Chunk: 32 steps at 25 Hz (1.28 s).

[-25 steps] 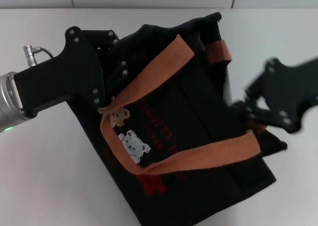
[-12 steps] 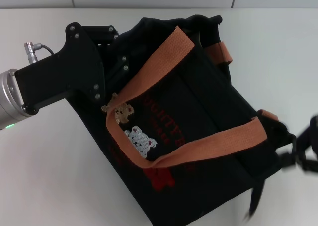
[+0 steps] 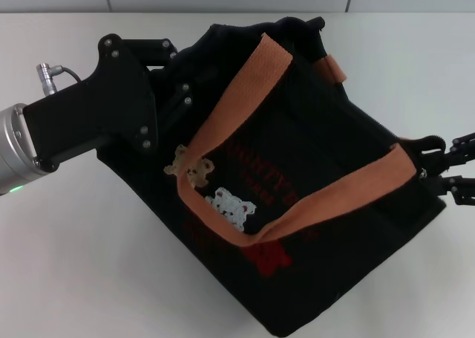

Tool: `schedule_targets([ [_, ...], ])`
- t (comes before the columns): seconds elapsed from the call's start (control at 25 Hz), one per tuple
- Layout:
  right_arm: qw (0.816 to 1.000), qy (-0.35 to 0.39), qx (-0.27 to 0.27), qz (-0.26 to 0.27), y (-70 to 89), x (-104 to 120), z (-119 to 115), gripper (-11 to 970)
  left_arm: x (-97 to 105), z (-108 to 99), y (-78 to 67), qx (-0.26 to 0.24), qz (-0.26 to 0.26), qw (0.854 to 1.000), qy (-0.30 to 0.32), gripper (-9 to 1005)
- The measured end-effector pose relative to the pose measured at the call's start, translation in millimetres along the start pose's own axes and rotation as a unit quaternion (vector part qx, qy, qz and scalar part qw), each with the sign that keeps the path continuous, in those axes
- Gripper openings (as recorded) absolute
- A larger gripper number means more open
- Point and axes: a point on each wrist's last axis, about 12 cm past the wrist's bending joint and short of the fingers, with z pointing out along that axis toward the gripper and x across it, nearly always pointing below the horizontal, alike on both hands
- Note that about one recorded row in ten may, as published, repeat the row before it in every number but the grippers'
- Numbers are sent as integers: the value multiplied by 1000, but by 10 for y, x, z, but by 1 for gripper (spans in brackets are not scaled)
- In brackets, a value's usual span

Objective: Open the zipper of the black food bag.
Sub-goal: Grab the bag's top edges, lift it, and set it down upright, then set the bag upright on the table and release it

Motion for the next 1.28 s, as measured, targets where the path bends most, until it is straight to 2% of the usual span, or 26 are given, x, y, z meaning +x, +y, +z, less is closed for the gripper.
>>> schedule_targets([
  [0.12, 1000, -3, 16, 14, -24, 107, -17, 262, 28, 34, 14, -15, 1, 1000, -2, 128],
  [0.36, 999, -12, 11, 40, 7, 380, 43, 506, 71, 113, 35, -18, 9, 1000, 0, 126],
  [0.52, 998, -33, 13, 51, 32, 472, 70, 604, 75, 114, 36, -19, 9, 1000, 1, 121],
  [0.68, 995, -68, 44, 60, 46, 597, 19, 701, 86, 104, 13, -21, 4, 1000, 2, 121],
  [0.8, 992, -86, 66, 59, 53, 680, -37, 700, 86, 94, 2, -21, 3, 1000, 2, 120],
  [1.04, 990, -101, 75, 64, 34, 735, -19, 692, 82, 82, -11, -21, 2, 1000, 1, 120],
  [1.28, 980, -142, 115, 82, 142, 898, -283, 681, 79, 66, -19, -22, 2, 1000, 1, 121],
])
